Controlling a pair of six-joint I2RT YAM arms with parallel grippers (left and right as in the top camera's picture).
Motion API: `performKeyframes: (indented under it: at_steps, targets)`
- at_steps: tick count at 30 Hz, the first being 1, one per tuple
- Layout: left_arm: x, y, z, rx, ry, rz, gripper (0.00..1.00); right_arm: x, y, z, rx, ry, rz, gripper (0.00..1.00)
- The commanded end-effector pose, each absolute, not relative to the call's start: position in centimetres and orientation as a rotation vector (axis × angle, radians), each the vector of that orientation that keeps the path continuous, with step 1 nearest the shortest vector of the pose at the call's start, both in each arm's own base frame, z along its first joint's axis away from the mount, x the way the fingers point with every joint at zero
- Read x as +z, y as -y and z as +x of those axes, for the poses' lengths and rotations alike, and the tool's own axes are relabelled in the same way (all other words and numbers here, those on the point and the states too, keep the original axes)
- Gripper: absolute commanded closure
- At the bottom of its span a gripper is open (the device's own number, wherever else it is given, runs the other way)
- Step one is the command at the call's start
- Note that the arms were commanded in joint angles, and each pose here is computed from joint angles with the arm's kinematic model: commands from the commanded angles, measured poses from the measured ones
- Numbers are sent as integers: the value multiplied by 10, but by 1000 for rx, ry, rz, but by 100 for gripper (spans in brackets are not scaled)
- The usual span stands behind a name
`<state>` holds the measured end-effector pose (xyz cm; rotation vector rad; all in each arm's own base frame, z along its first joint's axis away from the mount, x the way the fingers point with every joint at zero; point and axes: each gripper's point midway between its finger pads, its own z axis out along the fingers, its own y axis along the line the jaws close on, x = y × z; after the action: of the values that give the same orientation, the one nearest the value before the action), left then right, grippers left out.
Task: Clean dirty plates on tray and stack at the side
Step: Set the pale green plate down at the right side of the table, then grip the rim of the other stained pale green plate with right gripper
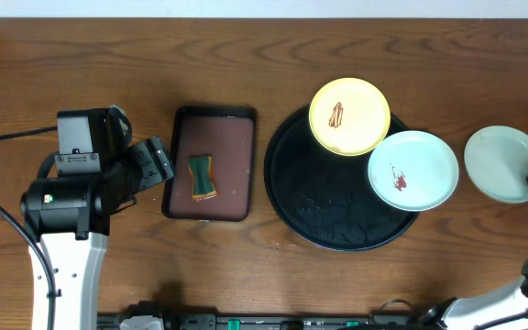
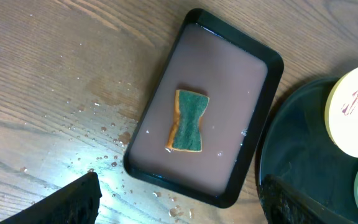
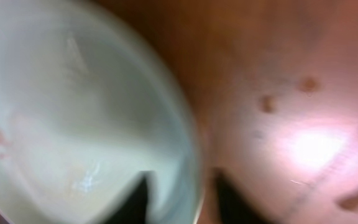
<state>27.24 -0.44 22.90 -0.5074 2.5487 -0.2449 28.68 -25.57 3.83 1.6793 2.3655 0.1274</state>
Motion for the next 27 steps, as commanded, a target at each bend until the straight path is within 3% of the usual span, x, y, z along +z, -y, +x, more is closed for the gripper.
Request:
performKeyframes:
  at_steps: [1,4,8,12,13,14,19,23,27]
  targets:
    - [233,2,274,-233,-2540,-494,18,77,227,320,414,-2345,1422,21]
    - [233,2,274,-233,-2540,-494,18,108,204,334,472,-2350,1241,21]
    - [233,2,274,-233,-2540,-494,18,134,167,334,326,-2460,1065,30]
    - [233,2,274,-233,-2540,-494,18,119,123,327,182,-2665,933,26]
    - [233,2,274,-233,-2540,-494,17,115,116,325,149,-2701,905,27]
    - [233,2,274,-233,-2540,-494,18,105,111,322,-9,-2765,847,35]
    - [233,2,274,-233,-2540,-494,17,93,134,315,-448,-2753,816,36]
    - [233,2,274,-233,-2540,-494,18,75,124,319,-370,-2777,803,57]
    - [233,2,274,-233,-2540,-494,18,50,97,323,-150,-2844,703,55]
